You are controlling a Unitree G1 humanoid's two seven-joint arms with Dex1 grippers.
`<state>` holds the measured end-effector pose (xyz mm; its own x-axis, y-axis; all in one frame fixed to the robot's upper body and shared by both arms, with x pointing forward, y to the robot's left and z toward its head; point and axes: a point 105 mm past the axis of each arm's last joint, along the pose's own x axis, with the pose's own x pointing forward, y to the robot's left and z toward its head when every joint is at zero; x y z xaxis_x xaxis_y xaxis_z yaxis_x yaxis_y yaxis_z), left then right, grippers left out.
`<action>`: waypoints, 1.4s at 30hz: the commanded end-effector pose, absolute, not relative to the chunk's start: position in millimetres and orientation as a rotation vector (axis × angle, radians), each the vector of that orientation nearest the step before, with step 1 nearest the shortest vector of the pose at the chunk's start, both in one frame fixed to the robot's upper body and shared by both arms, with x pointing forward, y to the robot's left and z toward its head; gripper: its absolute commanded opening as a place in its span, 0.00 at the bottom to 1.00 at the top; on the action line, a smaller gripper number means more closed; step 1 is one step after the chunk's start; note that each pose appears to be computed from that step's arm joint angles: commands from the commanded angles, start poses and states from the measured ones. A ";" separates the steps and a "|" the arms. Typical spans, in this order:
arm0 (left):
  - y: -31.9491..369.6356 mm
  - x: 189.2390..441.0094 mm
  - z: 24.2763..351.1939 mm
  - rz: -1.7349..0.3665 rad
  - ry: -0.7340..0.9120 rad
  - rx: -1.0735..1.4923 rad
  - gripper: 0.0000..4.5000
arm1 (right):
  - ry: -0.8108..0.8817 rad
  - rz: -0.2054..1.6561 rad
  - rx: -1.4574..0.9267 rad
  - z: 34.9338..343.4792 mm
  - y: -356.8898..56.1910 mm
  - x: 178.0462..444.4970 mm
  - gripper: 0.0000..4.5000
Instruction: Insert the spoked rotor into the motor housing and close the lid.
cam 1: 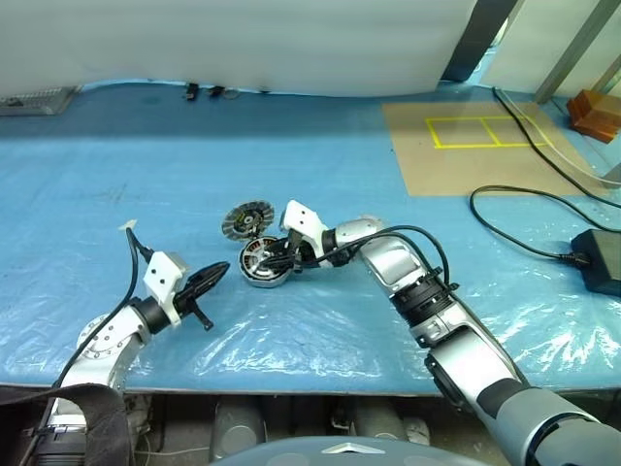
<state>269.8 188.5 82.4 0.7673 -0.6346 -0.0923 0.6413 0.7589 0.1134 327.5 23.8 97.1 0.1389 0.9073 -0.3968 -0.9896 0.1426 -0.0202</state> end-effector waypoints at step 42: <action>211.9 307.2 99.2 -0.608 0.024 0.243 0.00 | 0.065 1.323 -0.293 129.9 25.2 342.3 0.01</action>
<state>302.9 202.3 93.7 0.7976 -0.5954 -0.0966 0.6025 0.7787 0.1749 344.3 25.5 107.0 0.2612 0.9172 -0.3009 -0.9627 0.2248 -0.1503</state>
